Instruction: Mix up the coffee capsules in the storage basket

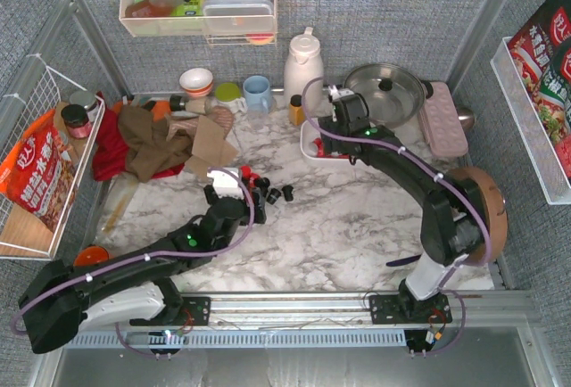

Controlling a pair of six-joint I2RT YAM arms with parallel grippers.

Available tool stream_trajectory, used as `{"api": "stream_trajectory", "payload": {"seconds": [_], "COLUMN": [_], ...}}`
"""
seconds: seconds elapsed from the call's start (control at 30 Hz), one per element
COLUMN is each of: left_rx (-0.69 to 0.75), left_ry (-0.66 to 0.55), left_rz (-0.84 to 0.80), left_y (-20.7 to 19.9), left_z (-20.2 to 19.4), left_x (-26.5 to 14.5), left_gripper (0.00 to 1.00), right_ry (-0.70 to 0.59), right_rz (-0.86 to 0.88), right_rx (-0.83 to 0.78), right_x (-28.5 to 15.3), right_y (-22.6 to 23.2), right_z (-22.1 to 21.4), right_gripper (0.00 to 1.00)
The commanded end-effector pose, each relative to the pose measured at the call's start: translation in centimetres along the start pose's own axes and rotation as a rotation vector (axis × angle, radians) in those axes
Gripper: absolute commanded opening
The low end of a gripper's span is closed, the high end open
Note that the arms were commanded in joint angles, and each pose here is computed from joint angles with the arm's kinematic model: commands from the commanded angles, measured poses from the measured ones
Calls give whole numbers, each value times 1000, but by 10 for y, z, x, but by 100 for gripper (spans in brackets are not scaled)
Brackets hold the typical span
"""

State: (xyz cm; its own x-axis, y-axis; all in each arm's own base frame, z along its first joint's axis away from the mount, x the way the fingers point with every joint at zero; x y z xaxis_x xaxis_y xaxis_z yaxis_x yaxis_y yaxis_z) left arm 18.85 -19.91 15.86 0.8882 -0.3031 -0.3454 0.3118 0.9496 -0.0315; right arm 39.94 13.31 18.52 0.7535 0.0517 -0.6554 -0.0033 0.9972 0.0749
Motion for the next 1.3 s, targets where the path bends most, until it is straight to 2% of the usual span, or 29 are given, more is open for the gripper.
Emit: {"api": "stream_trajectory", "payload": {"seconds": [0.0, 0.27, 0.43, 0.63, 0.87, 1.27], "left_rx": [-36, -101, -134, -158, -164, -177], "left_ry": [43, 33, 33, 33, 24, 3], "left_rz": [66, 88, 59, 57, 57, 40], "left_y": [8, 15, 14, 19, 26, 29], "left_z": [-7, -13, -14, -20, -21, -21], "left_x": [1, 5, 3, -3, -12, -17], "left_gripper": [99, 100, 100, 100, 99, 99], "right_ry": [12, 72, 79, 118, 168, 198], "right_rz": [54, 259, 326, 376, 306, 235], "right_rx": [-20, 48, 62, 19, -28, -104], "right_x": [-27, -56, -51, -29, -5, 15], "right_y": [11, 65, 95, 125, 132, 131], "right_z": [-6, -57, -77, -98, -115, -130], "right_gripper": [72, 67, 62, 61, 59, 49]}}
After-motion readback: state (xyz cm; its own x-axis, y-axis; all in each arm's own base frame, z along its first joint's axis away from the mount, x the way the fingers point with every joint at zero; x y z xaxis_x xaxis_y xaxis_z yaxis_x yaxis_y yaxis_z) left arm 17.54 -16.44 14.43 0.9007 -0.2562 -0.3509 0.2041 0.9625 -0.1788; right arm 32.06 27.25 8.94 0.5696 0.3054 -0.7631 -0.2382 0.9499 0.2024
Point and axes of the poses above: each gripper's point midway between its finger pads, its own x axis out along the fingers, its own y axis along the line the jaws close on, z = x × y, the point moved 6 cm from there along -x, back along the fingers, and after that the axes turned 10 degrees about x, right-handed, at the moved point
